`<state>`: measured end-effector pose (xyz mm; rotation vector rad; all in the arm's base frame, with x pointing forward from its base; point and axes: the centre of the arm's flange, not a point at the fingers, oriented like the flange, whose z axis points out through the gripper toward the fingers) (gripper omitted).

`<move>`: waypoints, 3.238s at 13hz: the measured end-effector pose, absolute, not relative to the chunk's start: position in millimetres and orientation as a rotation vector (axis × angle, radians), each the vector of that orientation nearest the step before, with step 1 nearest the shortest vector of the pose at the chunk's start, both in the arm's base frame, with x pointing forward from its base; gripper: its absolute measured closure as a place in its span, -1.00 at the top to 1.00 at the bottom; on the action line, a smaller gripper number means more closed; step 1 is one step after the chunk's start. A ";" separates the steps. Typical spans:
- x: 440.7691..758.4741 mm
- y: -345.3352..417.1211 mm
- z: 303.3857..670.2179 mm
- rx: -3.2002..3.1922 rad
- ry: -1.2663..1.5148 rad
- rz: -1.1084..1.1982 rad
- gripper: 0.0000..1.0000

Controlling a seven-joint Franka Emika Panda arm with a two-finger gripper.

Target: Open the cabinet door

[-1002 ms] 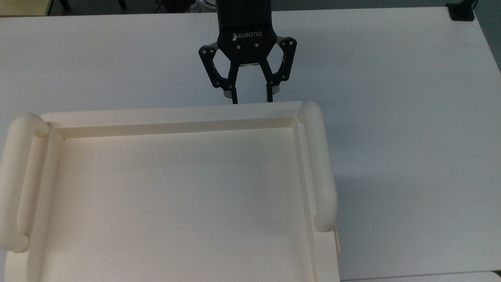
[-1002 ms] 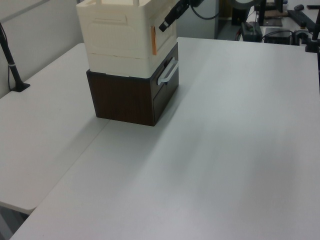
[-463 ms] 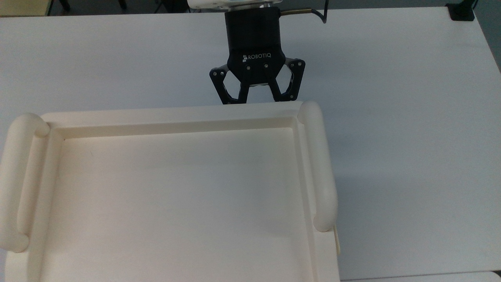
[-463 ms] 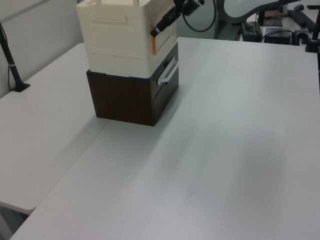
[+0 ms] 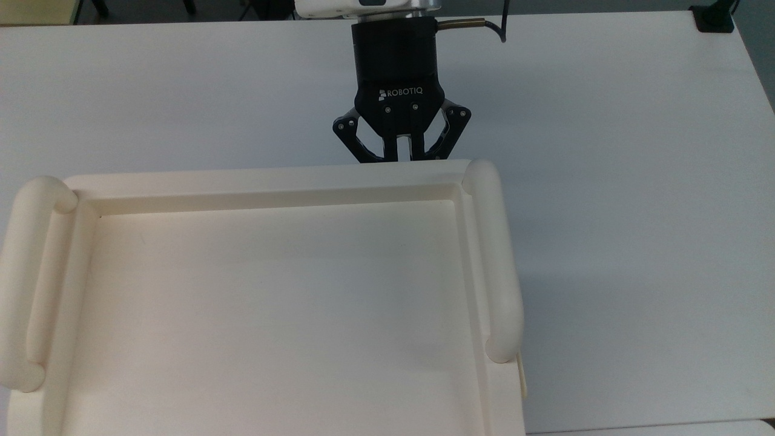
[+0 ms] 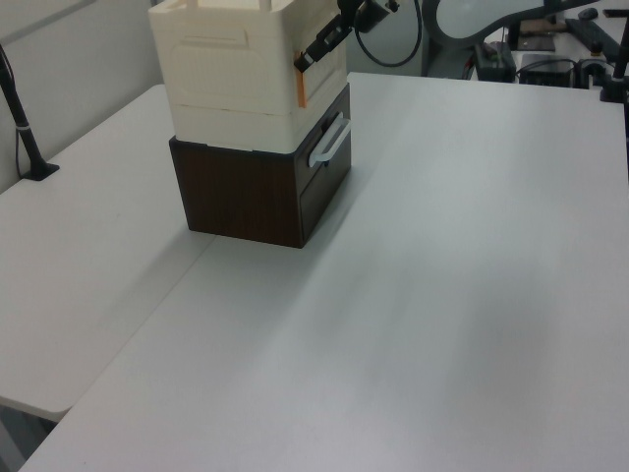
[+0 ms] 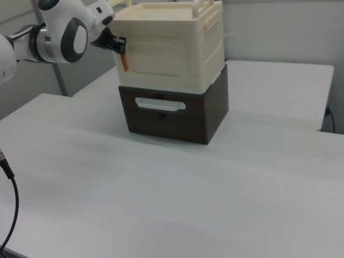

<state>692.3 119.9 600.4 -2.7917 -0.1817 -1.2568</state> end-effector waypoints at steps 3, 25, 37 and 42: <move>692.3 119.8 600.4 -2.792 -0.182 -1.257 -0.72; 578.3 -63.8 644.5 -3.136 0.128 -0.379 1.00; 508.6 -158.2 708.8 -3.160 0.252 -0.377 1.00; 536.0 -38.5 683.3 -3.127 0.182 -0.276 1.00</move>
